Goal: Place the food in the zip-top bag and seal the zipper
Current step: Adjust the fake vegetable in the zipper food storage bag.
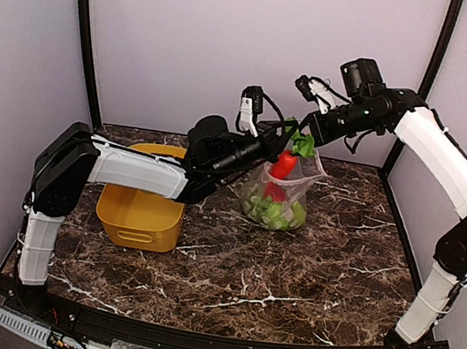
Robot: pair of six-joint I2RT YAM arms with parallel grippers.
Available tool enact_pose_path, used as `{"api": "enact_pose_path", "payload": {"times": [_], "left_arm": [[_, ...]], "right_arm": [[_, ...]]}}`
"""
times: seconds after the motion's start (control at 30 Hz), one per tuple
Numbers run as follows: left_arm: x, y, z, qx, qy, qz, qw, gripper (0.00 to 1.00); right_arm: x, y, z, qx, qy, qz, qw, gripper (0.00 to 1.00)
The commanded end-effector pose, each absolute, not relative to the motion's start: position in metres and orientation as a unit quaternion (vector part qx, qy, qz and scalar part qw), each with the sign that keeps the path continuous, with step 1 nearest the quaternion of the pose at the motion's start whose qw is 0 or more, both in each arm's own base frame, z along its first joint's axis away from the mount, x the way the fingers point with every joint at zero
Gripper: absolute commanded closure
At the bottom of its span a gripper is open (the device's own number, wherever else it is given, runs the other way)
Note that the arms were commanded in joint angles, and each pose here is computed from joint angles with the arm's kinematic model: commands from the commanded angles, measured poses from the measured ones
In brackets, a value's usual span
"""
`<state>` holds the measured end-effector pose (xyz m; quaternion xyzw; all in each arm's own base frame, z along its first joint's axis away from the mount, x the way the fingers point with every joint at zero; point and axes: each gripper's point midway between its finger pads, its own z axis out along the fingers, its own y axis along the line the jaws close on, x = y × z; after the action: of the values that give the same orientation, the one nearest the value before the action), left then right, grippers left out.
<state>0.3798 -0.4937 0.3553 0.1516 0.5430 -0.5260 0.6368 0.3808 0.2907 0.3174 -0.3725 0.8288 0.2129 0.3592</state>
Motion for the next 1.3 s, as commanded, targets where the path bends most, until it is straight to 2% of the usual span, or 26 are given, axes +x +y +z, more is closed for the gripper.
{"api": "enact_pose_path", "payload": {"times": [0.0,0.17,0.27,0.53,0.67,0.77,0.93,0.97,1.0,1.07,1.27], "left_arm": [[0.365,-0.485,0.345,0.172,0.554,-0.513,0.632,0.99],[0.384,-0.486,0.319,0.163,0.638,-0.447,0.605,0.99],[0.389,-0.502,0.289,0.194,0.687,-0.421,0.56,0.99],[0.404,-0.517,0.318,0.214,0.712,-0.385,0.546,0.99],[0.419,-0.514,0.295,0.214,0.738,-0.346,0.539,0.99],[0.419,-0.518,0.278,0.22,0.749,-0.352,0.516,0.99],[0.397,-0.534,0.292,0.254,0.729,-0.405,0.489,0.99],[0.395,-0.535,0.292,0.258,0.732,-0.403,0.485,0.96],[0.394,-0.535,0.299,0.257,0.729,-0.405,0.488,0.81],[0.395,-0.531,0.309,0.25,0.733,-0.398,0.492,0.63],[0.39,-0.493,0.359,0.213,0.716,-0.377,0.548,0.31]], "right_arm": [[0.389,0.274,0.362,-0.346,0.809,0.24,0.41,1.0],[0.387,0.267,0.364,-0.341,0.807,0.255,0.409,1.0],[0.384,0.269,0.365,-0.343,0.805,0.262,0.408,1.0],[0.376,0.276,0.368,-0.348,0.799,0.288,0.398,1.0],[0.372,0.271,0.39,-0.345,0.788,0.286,0.422,1.0],[0.368,0.269,0.407,-0.343,0.778,0.287,0.441,1.0],[0.376,0.265,0.415,-0.328,0.779,0.285,0.452,1.0],[0.377,0.264,0.415,-0.325,0.78,0.287,0.451,1.0],[0.378,0.264,0.415,-0.324,0.781,0.289,0.45,1.0],[0.381,0.263,0.412,-0.321,0.784,0.284,0.45,1.0],[0.398,0.255,0.382,-0.309,0.803,0.248,0.445,1.0]]}}
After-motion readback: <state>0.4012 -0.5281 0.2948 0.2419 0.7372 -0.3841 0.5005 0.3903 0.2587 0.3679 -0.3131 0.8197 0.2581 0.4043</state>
